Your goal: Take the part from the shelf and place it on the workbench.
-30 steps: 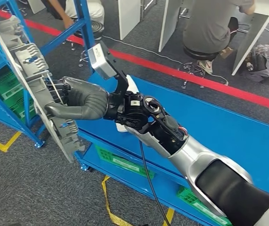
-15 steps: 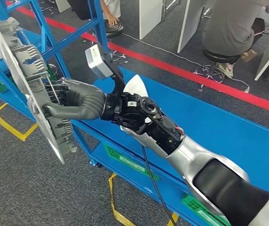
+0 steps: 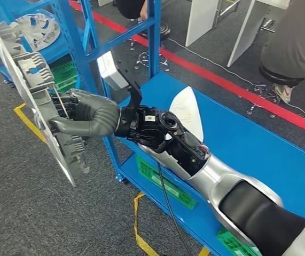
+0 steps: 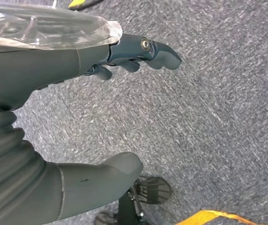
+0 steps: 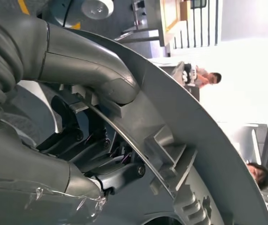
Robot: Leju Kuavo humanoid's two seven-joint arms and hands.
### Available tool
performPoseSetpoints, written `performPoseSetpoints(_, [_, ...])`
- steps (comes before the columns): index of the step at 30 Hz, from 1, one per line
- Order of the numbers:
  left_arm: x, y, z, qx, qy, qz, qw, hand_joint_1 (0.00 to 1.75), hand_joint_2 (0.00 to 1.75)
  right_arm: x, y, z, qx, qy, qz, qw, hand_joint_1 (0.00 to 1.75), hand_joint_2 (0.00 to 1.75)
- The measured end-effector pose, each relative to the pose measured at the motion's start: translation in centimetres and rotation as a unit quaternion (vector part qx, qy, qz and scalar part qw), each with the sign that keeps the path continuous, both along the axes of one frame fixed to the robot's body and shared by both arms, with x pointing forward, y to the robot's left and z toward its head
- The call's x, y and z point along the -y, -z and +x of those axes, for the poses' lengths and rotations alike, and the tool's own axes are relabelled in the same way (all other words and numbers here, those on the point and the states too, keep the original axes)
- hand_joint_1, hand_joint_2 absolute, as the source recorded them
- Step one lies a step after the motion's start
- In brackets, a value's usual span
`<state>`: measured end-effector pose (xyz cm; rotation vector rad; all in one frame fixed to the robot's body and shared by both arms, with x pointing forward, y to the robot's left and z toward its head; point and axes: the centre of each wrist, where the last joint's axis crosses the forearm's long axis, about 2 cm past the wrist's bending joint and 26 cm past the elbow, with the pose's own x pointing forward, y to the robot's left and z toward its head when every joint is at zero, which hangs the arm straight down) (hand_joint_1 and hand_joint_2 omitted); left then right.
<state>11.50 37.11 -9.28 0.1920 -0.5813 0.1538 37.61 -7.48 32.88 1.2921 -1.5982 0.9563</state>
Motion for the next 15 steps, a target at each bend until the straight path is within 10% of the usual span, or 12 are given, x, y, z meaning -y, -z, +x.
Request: performPoseSetpoints(15, [0.23,0.06,-0.11,-0.002,0.000,-0.002,1.000,0.00,1.75,0.01,0.00,-0.24,-0.002,0.001,-0.005,1.000,1.75,1.75])
